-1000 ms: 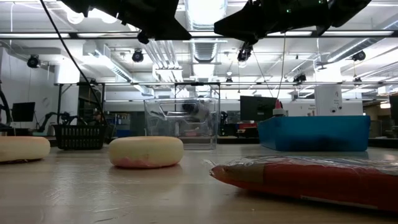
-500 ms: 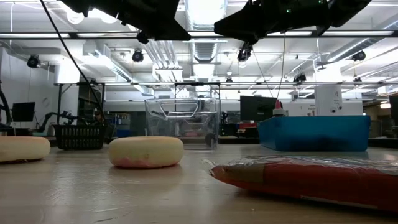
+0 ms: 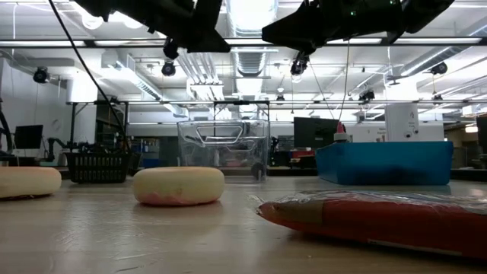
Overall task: Pick & Place Food Item
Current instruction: Put the right black food coloring bottle into the blue bin
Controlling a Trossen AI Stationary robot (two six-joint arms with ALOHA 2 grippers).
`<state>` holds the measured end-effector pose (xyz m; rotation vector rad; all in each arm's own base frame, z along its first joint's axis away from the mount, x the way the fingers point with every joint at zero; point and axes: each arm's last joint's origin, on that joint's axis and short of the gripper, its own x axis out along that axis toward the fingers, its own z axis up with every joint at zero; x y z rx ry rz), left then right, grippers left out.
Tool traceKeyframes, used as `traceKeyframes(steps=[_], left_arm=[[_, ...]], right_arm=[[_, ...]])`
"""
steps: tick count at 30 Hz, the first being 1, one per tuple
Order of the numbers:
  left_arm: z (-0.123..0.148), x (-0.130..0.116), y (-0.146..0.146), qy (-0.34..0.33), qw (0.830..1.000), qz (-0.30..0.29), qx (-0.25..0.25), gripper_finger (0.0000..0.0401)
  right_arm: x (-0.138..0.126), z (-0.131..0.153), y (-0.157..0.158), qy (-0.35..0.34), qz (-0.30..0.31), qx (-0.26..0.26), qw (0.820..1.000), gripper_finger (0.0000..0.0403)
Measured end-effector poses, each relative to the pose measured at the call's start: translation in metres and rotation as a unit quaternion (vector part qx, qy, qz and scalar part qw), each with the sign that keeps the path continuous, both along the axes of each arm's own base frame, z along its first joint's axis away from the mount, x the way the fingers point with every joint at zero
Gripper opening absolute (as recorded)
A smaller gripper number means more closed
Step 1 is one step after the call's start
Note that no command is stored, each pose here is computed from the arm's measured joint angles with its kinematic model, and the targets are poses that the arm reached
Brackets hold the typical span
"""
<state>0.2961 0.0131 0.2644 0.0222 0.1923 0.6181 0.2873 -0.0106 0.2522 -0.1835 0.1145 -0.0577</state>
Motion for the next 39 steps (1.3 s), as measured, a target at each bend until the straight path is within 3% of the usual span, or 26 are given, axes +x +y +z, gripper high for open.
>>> traceKeyframes(steps=[4, 7, 14, 17, 26, 34, 39], left_arm=[[-0.005, 0.001, 0.017, -0.018, 0.999, 0.033, -0.038, 0.0002], [-0.012, 0.003, 0.036, -0.050, 0.990, 0.062, -0.116, 0.0001], [-0.012, -0.001, 0.100, -0.033, 0.973, 0.003, -0.229, 0.0004], [-0.016, -0.002, 0.120, -0.015, 0.959, 0.028, -0.280, 0.0004], [-0.013, 0.029, 0.141, 0.047, 0.950, 0.056, -0.303, 0.0006], [-0.029, 0.060, 0.156, 0.134, 0.919, 0.097, -0.358, 0.0006], [-0.037, 0.073, 0.163, 0.147, 0.909, 0.075, -0.383, 0.0016]], right_arm=[[0.000, 0.000, 0.000, 0.000, 0.000, 0.000, 1.000, 0.0144], [0.000, 0.000, 0.000, 0.000, 0.000, 0.000, 1.000, 0.0144], [0.000, 0.000, 0.000, 0.000, 0.000, 0.000, 1.000, 0.0144], [0.000, 0.000, 0.000, 0.000, 0.000, 0.000, 1.000, 0.0144], [0.000, 0.000, 0.000, 0.000, 0.000, 0.000, 1.000, 0.0144], [0.000, 0.000, 0.000, 0.000, 0.000, 0.000, 1.000, 0.0144], [0.000, 0.000, 0.000, 0.000, 0.000, 0.000, 1.000, 0.0144]])
